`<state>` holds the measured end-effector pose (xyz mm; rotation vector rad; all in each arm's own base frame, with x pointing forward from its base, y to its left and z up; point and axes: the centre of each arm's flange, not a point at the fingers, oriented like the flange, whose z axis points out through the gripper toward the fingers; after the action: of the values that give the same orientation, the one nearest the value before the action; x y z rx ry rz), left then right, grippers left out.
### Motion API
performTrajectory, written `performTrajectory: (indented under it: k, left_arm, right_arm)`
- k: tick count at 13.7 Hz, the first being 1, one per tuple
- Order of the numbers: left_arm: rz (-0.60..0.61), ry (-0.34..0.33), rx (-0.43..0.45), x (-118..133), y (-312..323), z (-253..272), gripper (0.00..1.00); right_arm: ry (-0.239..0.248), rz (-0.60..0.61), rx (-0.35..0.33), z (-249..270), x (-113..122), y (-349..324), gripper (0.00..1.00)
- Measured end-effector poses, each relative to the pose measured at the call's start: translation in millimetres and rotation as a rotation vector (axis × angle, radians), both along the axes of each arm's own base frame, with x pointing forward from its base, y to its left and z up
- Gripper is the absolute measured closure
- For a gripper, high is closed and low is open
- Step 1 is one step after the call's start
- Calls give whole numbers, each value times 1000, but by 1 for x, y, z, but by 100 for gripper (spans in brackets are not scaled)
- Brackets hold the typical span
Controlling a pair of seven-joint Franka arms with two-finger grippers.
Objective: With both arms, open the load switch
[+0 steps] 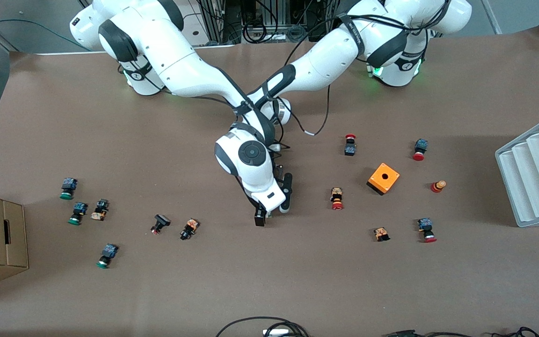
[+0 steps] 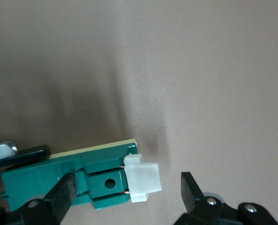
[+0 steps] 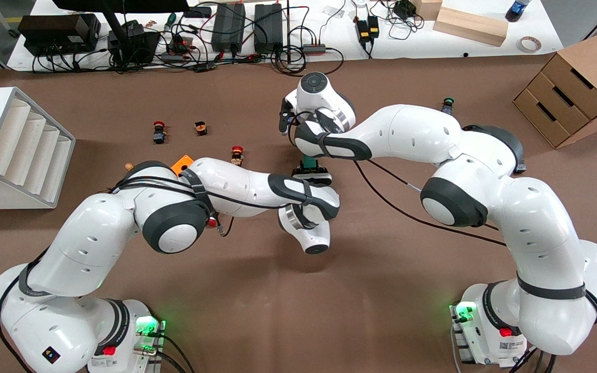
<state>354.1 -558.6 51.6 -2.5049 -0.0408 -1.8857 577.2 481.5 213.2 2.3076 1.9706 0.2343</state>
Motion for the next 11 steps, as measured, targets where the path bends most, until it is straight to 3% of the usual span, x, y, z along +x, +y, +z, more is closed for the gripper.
performTrajectory:
  k: [11]
  left_arm:
    - [0,0,0,0,0,0,43]
  right_arm:
    - [6,6,-5,-6,-3,3,0]
